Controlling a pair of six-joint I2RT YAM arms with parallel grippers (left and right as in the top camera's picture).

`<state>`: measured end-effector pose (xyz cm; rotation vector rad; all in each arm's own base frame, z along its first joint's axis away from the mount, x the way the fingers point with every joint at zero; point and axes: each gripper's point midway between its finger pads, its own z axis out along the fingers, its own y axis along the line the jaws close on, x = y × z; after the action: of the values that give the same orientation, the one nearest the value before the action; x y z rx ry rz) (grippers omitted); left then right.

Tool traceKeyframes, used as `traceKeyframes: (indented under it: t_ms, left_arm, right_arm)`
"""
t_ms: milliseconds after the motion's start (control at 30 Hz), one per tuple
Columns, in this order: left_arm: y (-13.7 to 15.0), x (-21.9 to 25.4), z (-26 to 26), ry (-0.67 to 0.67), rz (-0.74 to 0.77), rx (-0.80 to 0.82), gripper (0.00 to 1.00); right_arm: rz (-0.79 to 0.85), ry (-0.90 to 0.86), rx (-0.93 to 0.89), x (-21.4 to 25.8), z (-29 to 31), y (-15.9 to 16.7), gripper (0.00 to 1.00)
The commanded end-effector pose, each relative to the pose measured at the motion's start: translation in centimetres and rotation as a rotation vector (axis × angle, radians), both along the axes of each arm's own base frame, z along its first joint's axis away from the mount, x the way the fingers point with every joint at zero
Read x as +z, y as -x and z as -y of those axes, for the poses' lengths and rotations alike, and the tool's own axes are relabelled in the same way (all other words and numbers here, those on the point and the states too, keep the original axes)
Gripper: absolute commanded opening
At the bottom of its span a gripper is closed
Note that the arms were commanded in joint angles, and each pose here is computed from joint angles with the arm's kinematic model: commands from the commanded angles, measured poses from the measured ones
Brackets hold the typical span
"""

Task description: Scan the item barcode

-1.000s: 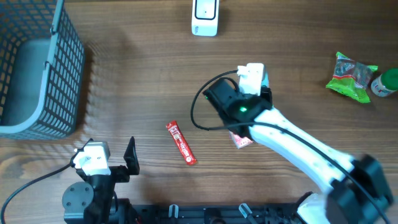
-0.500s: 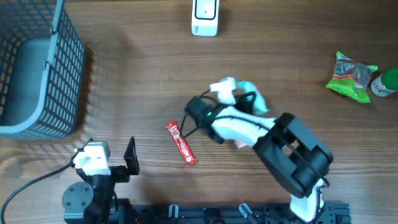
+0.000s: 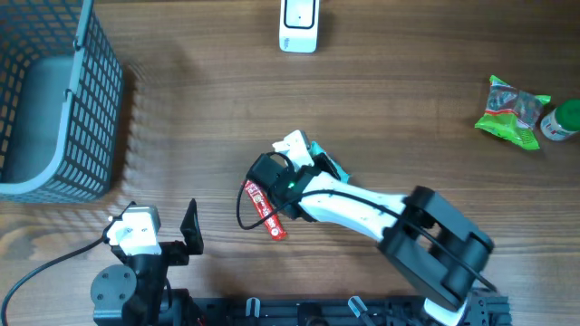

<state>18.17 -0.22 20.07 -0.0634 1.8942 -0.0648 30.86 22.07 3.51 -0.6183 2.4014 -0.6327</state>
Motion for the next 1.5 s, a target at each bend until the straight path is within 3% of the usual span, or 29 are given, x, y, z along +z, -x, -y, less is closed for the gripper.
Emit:
traceKeyframes:
  t_ms: [0,233,333,467,600,667,700,767,800,900,1000,1033,1067,1233,1467]
  left_arm:
    - [-0.1,-0.3,-0.1,0.006,-0.003,0.007,1.00]
    - [-0.1,-0.3,-0.1,0.006,-0.003,0.007,1.00]
    - [-0.1,-0.3,-0.1,0.006,-0.003,0.007,1.00]
    - [-0.1,-0.3,-0.1,0.006,-0.003,0.007,1.00]
    - [-0.1,-0.3,-0.1,0.006,-0.003,0.007,1.00]
    - [-0.1,-0.3,-0.1,0.006,-0.003,0.007,1.00]
    - [-0.1,-0.3,-0.1,0.006,-0.003,0.007,1.00]
    - [-0.1,-0.3,-0.1,0.006,-0.003,0.007,1.00]
    - [-0.1,-0.3,-0.1,0.006,-0.003,0.007,1.00]
    - [-0.1,-0.3,-0.1,0.006,-0.003,0.007,1.00]
    - [-0.1,-0.3,-0.1,0.006,-0.003,0.007,1.00]
    - [-0.1,-0.3,-0.1,0.006,-0.003,0.007,1.00]
    - [-0.1,-0.3,-0.1,0.006,-0.003,0.007,1.00]
    - [-0.1,-0.3,-0.1,0.006,-0.003,0.007,1.00]
    - [-0.1,-0.3,-0.1,0.006,-0.003,0.007,1.00]
  right_arm:
    - [-0.020,-0.243,0.067,5.1,-3.2,-0.6,0.04]
    - [-0.134,-0.631,0.197,12.1,-4.7,0.4,0.04]
    - [-0.232,-0.747,0.236,13.3,-4.9,2.0,0.17]
    - [-0.292,-0.794,0.102,11.1,-4.4,2.1,0.04]
    - [-0.394,-0.751,0.042,6.3,-4.4,2.7,0.08]
    - [-0.440,-0.762,0.032,4.5,-5.2,2.6,0.57]
    - [-0.441,-0.766,0.034,4.0,-5.6,2.4,0.74]
    - [-0.430,-0.776,0.040,3.4,-6.1,1.7,0.95]
    - [-0.420,-0.785,0.043,3.5,-6.3,1.5,1.00]
    - [-0.400,-0.820,0.027,4.4,-6.8,0.9,0.96]
    - [-0.404,-0.860,0.036,5.8,-7.5,0.9,0.47]
    - [-0.404,-0.867,0.040,6.2,-7.5,1.0,0.20]
    - [-0.402,-0.871,0.034,6.6,-7.4,1.1,0.07]
    - [-0.417,-0.881,-0.017,7.5,-6.6,2.0,0.04]
    - [-0.542,-0.878,-0.058,2.6,-8.0,2.5,0.04]
